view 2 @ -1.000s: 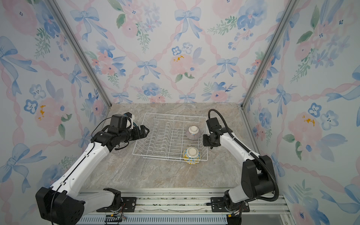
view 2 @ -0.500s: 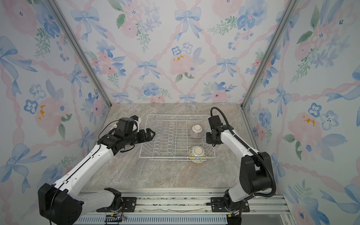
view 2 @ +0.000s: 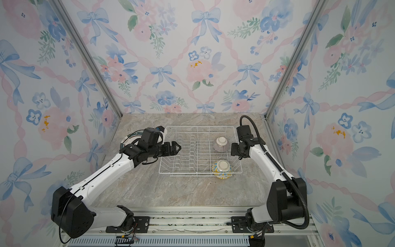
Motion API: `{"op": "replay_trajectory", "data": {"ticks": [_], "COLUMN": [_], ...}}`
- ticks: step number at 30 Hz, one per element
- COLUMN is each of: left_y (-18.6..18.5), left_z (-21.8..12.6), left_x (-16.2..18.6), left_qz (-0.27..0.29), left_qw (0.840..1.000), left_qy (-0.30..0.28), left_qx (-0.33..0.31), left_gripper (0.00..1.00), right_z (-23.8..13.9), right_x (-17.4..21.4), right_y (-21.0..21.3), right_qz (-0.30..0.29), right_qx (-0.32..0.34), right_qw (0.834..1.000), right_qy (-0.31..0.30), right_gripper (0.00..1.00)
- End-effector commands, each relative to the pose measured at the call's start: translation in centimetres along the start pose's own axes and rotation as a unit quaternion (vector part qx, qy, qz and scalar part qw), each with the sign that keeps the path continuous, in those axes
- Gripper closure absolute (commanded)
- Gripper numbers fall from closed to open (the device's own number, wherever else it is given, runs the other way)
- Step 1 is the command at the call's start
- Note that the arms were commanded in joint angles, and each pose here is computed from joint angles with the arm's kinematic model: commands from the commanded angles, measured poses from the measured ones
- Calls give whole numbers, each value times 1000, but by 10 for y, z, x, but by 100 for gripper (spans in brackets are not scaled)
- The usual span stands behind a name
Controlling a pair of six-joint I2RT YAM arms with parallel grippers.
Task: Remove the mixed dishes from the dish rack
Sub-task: 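Move the left gripper over the rack toward the yellow-and-blue bowl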
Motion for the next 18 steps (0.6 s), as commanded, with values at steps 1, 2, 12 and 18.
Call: {"op": "replay_trajectory", "data": {"ticks": [1, 2, 12, 18], "left_y": [-27, -32, -75, -85], "left_z": [8, 15, 80, 113], "left_x": [-5, -3, 20, 40], "left_qz": [15, 19, 32, 23], "left_qw": [999, 999, 995, 991], "left_qy": [-9, -2, 59, 96], "left_qx": [28, 29, 69, 89], "left_gripper": [2, 2, 2, 2], "right_z": [-36, -43, -92, -101], "right_x": [-6, -4, 43, 66], "right_y": [4, 5, 8, 11], "right_qz": [13, 18, 30, 35], "right_qx": [-47, -58, -137, -179], "right_qw": [998, 996, 983, 972], "right_qy": [-48, -58, -122, -151], "right_gripper": [13, 7, 3, 3]}}
Point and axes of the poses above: each gripper's point midway between its finger pads, its own z axis out along the fingers, its own y axis along the line the jaws close on, x = y × z, the point moved 8 cm from there along -z, back along the fingers, and after that the axes turned 8 degrees about -z, right-handed, at the moved point
